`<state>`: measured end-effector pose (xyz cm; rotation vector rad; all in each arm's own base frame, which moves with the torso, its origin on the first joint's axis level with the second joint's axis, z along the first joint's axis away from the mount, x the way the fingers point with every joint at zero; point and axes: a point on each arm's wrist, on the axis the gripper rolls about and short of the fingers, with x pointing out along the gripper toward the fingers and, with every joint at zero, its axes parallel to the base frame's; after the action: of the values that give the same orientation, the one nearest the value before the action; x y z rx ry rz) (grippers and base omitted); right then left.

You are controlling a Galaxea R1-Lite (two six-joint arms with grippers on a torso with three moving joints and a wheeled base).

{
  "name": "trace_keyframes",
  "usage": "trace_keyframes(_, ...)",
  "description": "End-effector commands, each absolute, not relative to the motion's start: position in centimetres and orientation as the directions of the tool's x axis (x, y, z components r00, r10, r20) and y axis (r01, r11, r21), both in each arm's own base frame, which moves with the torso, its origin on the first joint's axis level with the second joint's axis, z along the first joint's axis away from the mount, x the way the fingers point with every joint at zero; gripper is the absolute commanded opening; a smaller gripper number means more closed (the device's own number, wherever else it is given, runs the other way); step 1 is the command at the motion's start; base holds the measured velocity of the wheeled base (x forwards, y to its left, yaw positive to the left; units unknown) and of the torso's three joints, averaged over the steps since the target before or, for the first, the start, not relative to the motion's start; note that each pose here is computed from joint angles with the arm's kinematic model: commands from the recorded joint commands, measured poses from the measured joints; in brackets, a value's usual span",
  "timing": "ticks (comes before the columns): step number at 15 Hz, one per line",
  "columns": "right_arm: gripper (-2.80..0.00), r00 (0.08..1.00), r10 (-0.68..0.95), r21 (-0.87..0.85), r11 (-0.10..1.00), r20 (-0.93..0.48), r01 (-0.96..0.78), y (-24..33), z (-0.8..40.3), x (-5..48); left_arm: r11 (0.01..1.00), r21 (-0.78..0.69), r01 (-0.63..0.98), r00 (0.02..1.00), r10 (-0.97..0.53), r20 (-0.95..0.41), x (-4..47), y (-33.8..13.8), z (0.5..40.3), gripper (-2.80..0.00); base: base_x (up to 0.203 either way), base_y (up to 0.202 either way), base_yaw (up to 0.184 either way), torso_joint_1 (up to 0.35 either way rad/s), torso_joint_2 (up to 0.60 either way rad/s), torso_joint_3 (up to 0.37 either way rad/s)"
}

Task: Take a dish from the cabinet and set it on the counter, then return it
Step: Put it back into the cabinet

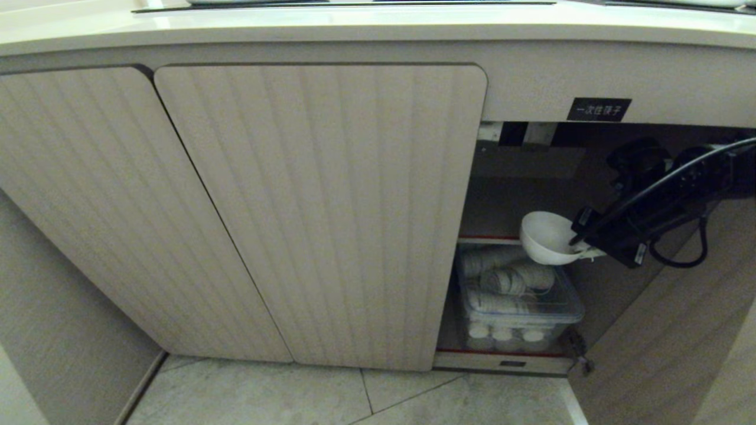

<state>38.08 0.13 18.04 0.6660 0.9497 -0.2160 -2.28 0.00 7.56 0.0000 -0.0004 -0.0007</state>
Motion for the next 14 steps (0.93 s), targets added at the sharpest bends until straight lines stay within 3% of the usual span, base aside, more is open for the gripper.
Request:
trace_keyframes(1,-2.80,0.577,0.113,0.432,0.780,-0.809,0.453,0.1,18.0,38.1,1.000,0.000,0.001,1.000,-0.001,0.001,-2.3,0.0,7.6,-2.80,0.000,0.000,0.000,0.000,0.00,0.000)
trace_keyframes(14,-2.80,0.596,0.116,0.445,0.780,-0.794,0.440,0.3,17.8,40.0,1.000,0.000,0.000,1.000,0.000,0.002,-2.3,0.0,7.6,-2.80,0.000,0.000,0.000,0.000,0.00,0.000)
